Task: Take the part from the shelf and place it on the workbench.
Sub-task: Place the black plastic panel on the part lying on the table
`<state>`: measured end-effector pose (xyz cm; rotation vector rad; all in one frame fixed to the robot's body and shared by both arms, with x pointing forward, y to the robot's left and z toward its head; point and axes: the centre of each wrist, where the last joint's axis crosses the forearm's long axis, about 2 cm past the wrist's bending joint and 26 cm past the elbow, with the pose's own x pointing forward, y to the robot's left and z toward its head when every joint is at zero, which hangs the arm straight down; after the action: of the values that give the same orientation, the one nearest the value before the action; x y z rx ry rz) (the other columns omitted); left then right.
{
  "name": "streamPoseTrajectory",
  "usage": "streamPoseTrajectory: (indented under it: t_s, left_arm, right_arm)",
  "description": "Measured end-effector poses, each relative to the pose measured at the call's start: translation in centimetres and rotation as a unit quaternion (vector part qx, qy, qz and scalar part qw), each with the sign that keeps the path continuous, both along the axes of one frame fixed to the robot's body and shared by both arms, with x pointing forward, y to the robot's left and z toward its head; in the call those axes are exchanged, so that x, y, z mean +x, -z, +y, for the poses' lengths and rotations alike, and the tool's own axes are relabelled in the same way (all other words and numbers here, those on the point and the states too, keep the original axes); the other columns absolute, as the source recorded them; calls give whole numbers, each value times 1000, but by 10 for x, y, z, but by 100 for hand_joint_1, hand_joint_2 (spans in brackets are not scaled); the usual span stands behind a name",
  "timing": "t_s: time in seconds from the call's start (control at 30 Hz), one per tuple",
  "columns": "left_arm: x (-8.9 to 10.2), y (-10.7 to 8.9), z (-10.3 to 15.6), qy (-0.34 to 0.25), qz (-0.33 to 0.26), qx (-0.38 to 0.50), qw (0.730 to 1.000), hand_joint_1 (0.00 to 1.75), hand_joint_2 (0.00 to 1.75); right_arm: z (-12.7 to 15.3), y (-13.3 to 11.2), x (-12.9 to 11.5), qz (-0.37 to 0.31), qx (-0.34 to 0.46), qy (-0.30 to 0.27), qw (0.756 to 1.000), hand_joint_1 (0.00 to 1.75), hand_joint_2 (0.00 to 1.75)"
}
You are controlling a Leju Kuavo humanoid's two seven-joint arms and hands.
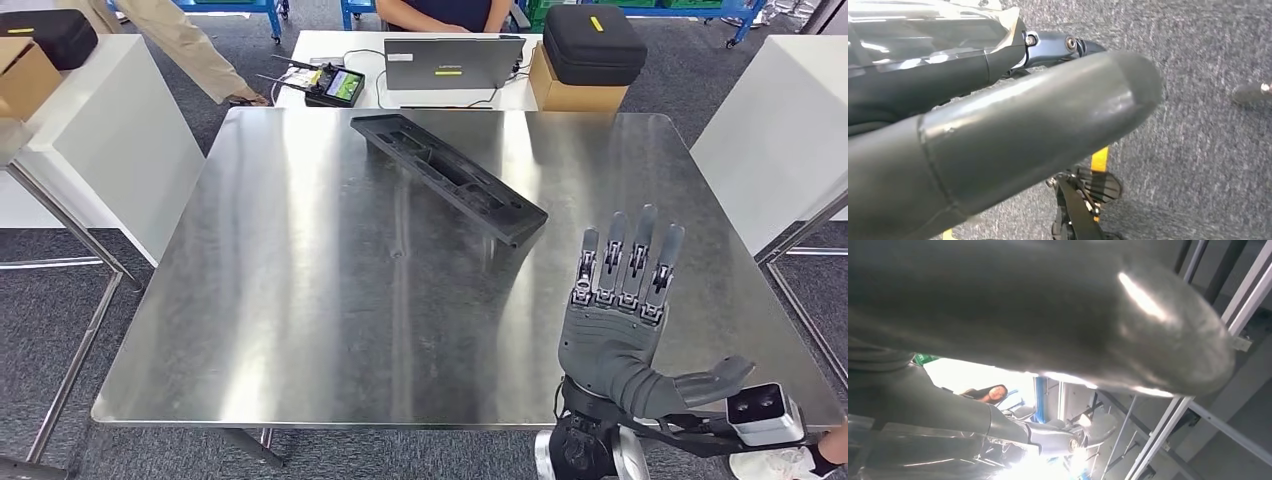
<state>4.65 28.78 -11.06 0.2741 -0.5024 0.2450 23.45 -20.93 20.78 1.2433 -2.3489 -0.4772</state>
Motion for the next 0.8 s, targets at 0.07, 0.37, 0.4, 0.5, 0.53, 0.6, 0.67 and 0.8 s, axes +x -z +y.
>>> streamPoseTrajectory:
  t_s: [0.07,0.37,0.4,0.5,0.53,0.6,0.67,0.8]
  left_arm:
    - [1,0,-1,-2,-1,0,1000,0,0]
    - [0,0,-4,-12,-2,3,1000,0,0]
    - [0,0,-4,-12,-2,3,1000,0,0]
    - [-1,0,-4,-11,-1,3,1000,0,0]
    - [-2,0,-4,-11,0,3,1000,0,0]
    - [-2,0,-4,-11,0,2,1000,0,0]
    - [-2,0,-5,-11,0,2,1000,0,0]
    - [-1,0,-5,-11,0,2,1000,0,0]
  right_arm:
    - [-1,1,1,3,-2,0,1000,0,0]
    - [-2,1,7,8,-6,2,1000,0,0]
    - [-1,0,8,7,-6,3,1000,0,0]
    - [-2,0,9,10,-9,6,1000,0,0]
    - [-1,0,9,13,-11,7,1000,0,0]
    - [-1,1,9,20,-14,12,1000,0,0]
    - [-1,3,10,28,-18,18,999,0,0]
    - [-2,8,9,45,-29,28,998,0,0]
